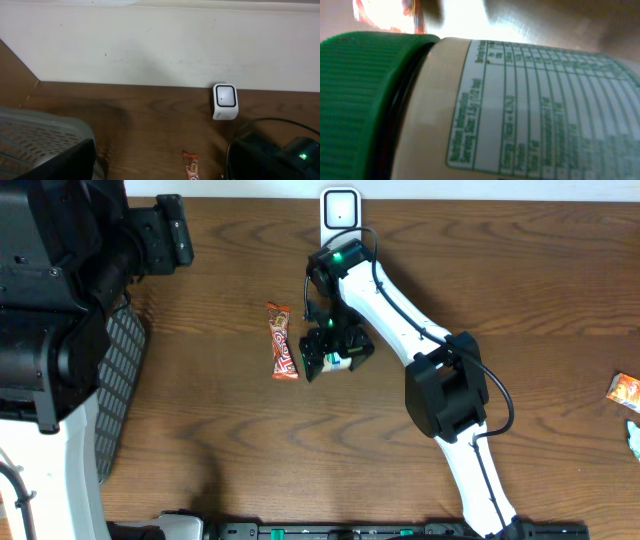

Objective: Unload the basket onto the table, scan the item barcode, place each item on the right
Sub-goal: 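Lift the green-lidded jar up to the scanner face with the right gripper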

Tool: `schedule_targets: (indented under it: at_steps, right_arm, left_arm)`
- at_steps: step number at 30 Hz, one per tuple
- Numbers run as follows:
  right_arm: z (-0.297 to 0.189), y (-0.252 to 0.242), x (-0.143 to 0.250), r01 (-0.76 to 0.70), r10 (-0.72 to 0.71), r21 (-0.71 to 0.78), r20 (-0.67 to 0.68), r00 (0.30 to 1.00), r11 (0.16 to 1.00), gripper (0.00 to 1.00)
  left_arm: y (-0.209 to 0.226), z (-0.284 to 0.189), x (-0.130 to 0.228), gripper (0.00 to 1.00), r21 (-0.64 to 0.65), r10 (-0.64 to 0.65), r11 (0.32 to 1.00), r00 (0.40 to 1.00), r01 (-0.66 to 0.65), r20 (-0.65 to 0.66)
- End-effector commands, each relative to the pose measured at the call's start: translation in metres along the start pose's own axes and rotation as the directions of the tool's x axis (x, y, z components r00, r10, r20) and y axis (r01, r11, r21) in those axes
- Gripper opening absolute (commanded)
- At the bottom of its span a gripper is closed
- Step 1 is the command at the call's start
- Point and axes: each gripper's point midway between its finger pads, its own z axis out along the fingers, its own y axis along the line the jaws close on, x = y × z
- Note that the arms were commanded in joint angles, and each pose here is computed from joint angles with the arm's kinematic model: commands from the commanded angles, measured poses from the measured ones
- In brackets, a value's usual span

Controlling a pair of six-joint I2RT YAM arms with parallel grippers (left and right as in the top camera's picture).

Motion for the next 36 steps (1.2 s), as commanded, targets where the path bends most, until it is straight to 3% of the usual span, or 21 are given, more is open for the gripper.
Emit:
schedule_targets:
  at_steps: [1,10,16,17,25,36]
  right_arm:
    - [-0.013,-0.019,-0.026,-0.022,0.011,0.092,0.121,0.993,0.995,0.65]
    - [-0.098,-0.054,-0.087,-0.103,-0.091,0.376,0.463,0.882,0.921,0.65]
    - [-0.153,-0.06,-0.132,-0.213,-0.164,0.436,0.679,0.716,0.875,0.66]
    - [-0.164,-0.06,-0.146,-0.237,-0.178,0.429,0.728,0.663,0.872,0.66]
    - [-0.211,-0.057,-0.192,-0.259,-0.239,0.377,0.866,0.44,0.889,0.65]
    - [-0.224,-0.091,-0.252,-0.29,-0.323,0.388,0.913,0.248,0.875,0.67]
  left_arm:
    - [0.004,-0.002,0.0,0.85,-0.017,0.011,1.0,1.0,-0.011,0.002]
    - [0.004,-0.002,0.0,0.85,-0.017,0.011,1.0,1.0,-0.011,0.002]
    - [0.004,-0.002,0.0,0.85,-0.017,0.011,1.0,1.0,-0.011,0.002]
    - [0.004,-0.002,0.0,0.85,-0.017,0.011,1.0,1.0,-0.011,0.002]
    - [0.004,-0.002,0.0,0.85,-0.017,0.011,1.0,1.0,-0.011,0.002]
    - [0.004,-0.002,0.0,0.85,-0.017,0.011,1.0,1.0,-0.011,0.002]
